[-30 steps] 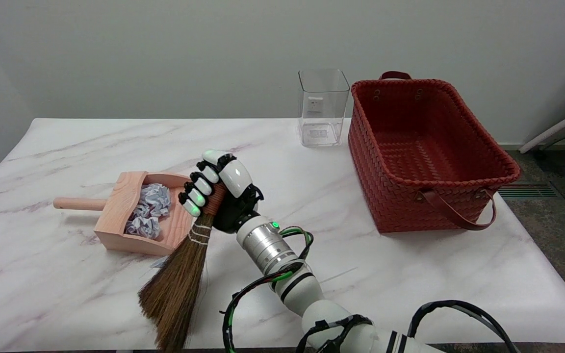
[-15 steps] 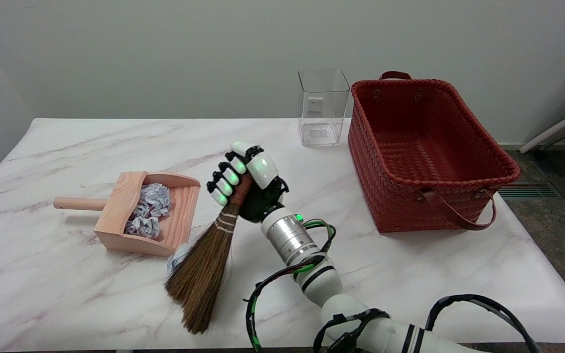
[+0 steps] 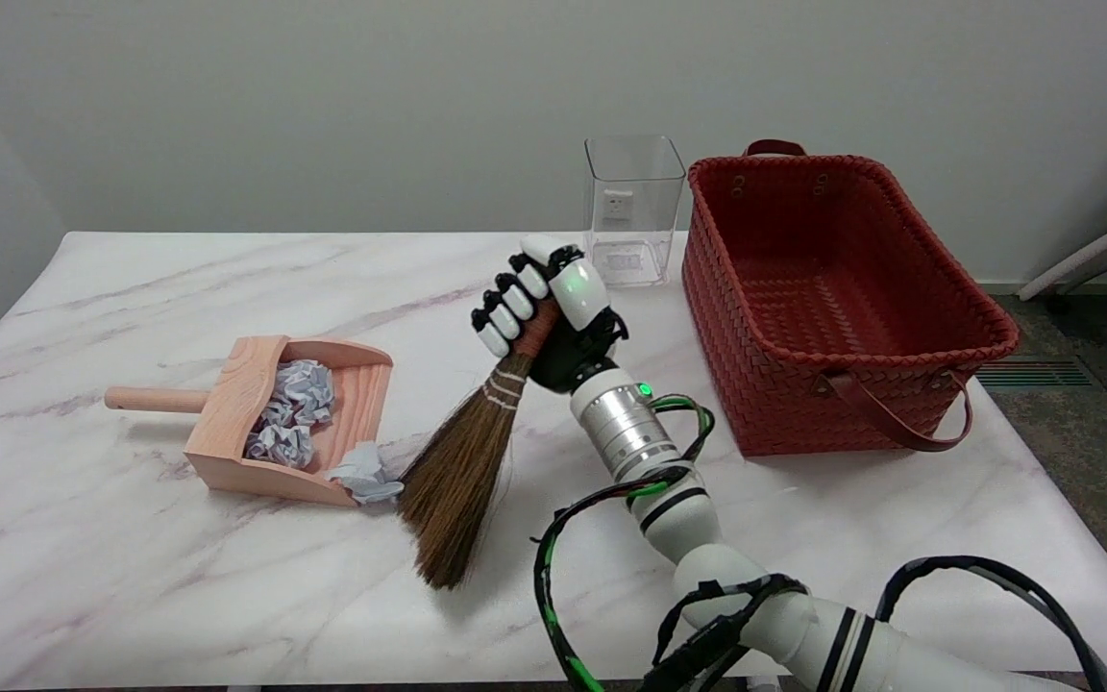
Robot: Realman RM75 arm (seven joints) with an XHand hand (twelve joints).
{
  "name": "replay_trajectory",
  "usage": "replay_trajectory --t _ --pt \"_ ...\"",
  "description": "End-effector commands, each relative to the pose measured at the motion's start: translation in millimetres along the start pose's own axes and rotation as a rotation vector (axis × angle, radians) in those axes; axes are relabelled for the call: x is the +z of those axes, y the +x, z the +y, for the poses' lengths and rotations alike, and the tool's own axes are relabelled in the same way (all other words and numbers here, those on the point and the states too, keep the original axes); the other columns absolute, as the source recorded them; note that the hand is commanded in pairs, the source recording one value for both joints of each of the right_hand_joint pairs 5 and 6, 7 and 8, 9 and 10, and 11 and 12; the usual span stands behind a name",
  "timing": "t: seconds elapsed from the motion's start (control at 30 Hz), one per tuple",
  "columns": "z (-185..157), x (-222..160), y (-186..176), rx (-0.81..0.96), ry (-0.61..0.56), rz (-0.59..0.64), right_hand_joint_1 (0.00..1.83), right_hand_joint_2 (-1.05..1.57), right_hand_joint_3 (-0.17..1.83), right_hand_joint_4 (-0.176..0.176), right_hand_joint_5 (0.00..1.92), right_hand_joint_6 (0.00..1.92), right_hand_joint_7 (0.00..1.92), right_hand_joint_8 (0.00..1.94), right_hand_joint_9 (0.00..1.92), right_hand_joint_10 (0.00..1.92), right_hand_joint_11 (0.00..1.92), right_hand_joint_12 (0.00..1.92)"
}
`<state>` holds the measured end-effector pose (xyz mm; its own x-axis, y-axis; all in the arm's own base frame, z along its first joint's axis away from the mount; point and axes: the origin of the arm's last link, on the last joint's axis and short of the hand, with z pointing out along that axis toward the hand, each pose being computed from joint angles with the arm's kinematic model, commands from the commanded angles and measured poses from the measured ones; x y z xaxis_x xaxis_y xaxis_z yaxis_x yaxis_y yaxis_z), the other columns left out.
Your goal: Sweep the paper ball into the dustpan.
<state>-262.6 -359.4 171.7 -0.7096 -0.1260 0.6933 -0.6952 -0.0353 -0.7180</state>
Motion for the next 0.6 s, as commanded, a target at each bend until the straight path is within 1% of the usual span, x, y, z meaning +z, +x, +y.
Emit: replay_trajectory --t 0.03,0.3,0.37,0.4,0.5,0.6 --pt "-44.6 -4.2 28.8 -0.065 0.127 0.048 0.69 1.53 1.03 0.0 1.92 1.92 1.92 1.92 1.92 1.92 1.83 1.83" --pt "-57.3 -2.3 33.3 -0.082 0.17 0.057 0.69 1.53 1.04 0.0 1.92 1.92 1.92 1.92 1.92 1.92 1.83 1.83" --pt "-60.5 -2.4 42.2 -0.131 0.172 0.07 0.69 1.54 1.04 0.0 1.92 1.92 1.92 1.92 1.92 1.92 1.83 1.83" --pt "-59.8 -3.8 37.1 -0.128 0.173 0.051 0.69 1.54 1.04 0.0 1.92 1.92 1.92 1.92 1.92 1.92 1.83 1.83" --pt "-61.2 -4.8 39.1 -0.244 0.169 0.047 0.69 1.57 1.03 0.0 1.92 1.92 1.92 1.92 1.92 1.92 1.84 1.84" --pt "-57.6 -2.1 33.4 -0.312 0.161 0.045 0.69 1.57 1.03 0.0 1.92 1.92 1.92 1.92 1.92 1.92 1.84 1.84"
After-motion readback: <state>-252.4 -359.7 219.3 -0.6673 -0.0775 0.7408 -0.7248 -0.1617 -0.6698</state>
